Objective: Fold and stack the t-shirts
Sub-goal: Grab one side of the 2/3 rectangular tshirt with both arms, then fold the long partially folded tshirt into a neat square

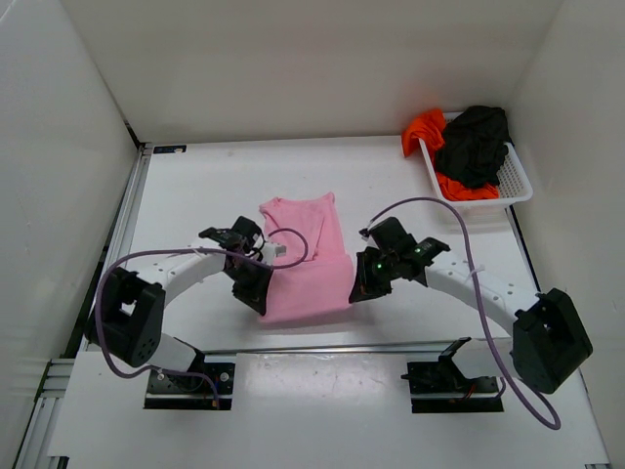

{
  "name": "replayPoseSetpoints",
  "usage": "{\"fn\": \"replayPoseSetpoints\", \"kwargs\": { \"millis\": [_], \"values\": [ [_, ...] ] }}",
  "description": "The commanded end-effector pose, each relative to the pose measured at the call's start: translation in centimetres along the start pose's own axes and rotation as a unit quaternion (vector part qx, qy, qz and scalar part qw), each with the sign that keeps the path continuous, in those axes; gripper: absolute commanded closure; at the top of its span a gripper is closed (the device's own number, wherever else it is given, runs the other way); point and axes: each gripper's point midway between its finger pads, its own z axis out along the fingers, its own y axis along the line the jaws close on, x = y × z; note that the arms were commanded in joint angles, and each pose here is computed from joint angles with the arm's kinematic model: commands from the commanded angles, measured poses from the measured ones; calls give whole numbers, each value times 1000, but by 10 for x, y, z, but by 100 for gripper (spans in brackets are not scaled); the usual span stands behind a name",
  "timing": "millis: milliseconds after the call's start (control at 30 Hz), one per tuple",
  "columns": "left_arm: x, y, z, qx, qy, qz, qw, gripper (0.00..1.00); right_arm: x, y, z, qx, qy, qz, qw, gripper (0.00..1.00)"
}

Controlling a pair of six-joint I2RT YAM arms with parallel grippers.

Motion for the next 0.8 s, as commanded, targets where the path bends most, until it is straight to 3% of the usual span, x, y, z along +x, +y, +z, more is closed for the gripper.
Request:
{"fn": "replayPoseSetpoints", "kwargs": {
  "millis": [0, 133, 233, 400, 767],
  "values": [
    [-12, -9, -32, -17, -11, 17, 1000, 90, -6, 18, -25, -13, 1, -36, 999, 99],
    [-31, -25, -50, 11, -29, 19, 999, 90, -24, 36, -43, -37, -12, -46, 998, 99],
    [-53, -32, -65, 11, -61, 34, 997, 90, -42, 42, -53, -49, -18, -44, 998, 99],
    [-77, -27, -77, -12, -63, 29, 998, 90, -71, 41, -60, -75, -11, -27, 997, 99],
    [-141, 25, -99, -1, -92, -62, 994, 90, -162, 40, -58, -113, -12, 13, 993, 99]
  ]
}}
